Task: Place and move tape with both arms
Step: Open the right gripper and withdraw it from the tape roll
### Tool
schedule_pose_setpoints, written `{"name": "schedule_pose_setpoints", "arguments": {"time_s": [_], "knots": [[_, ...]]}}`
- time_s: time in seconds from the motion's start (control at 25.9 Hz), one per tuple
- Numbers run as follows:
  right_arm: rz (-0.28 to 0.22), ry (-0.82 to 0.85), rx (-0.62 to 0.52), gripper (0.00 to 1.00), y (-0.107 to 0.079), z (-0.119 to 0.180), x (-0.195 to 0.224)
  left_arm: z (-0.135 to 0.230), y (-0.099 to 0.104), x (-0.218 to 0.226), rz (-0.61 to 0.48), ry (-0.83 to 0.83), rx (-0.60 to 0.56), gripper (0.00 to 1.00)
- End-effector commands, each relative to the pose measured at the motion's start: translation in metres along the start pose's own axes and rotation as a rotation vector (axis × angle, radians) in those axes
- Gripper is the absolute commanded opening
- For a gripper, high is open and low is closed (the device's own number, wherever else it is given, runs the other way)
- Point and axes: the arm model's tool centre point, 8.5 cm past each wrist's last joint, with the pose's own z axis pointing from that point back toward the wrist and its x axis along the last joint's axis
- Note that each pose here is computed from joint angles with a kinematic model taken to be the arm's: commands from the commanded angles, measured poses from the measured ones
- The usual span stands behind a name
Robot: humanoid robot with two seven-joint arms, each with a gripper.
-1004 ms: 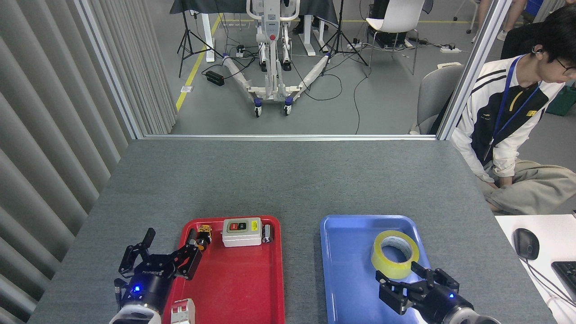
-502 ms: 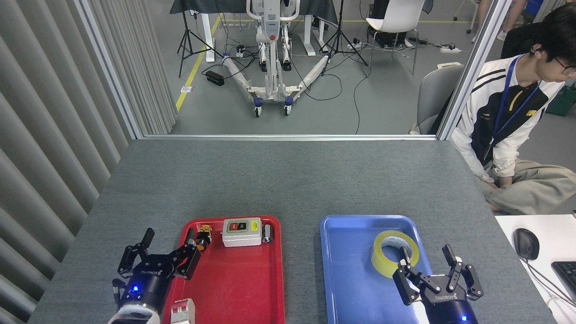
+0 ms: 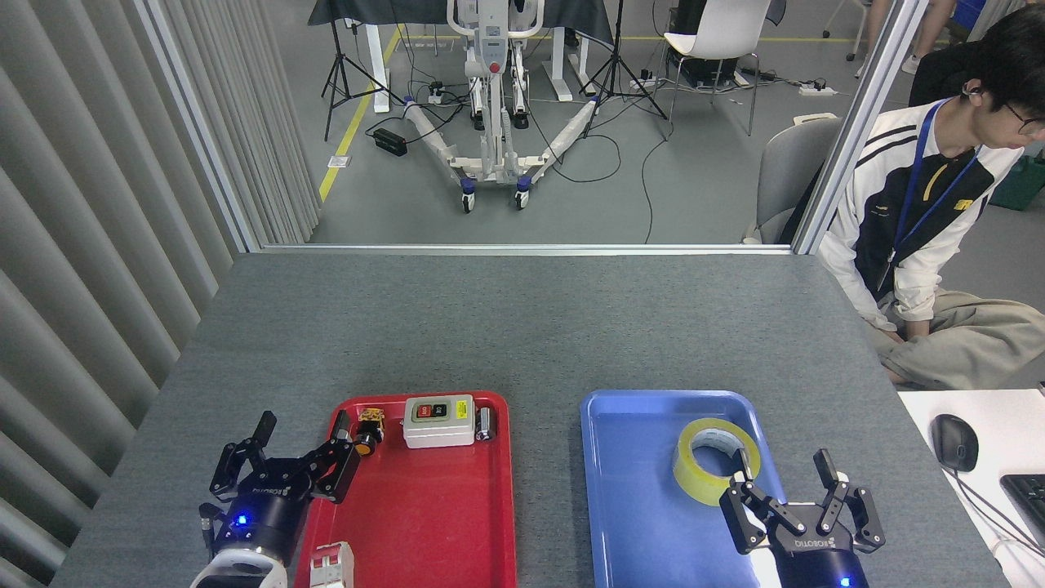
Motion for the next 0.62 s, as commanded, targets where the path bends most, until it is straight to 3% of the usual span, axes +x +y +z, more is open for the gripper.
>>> {"name": "schedule_pose_setpoints", "arguments": {"time_s": [0.0, 0.35, 0.58], "knots": [[-0.002, 0.050, 0.020, 0.99, 0.0048, -0.0016, -0.0039, -0.0003, 0.0003, 0.0002, 0.000, -0.003, 0.000, 1.00], [-0.039, 0.056, 0.026, 1.00, 0.0076, -0.0057, -0.0033, -0.0004, -0.0001, 0.0013, 0.003, -0.004, -0.001, 1.00], [-0.035, 0.062, 0.042, 1.00, 0.0137, -0.0045, -0.0062, -0.0008, 0.0007, -0.0014, -0.003, -0.001, -0.001, 1.00]]}}
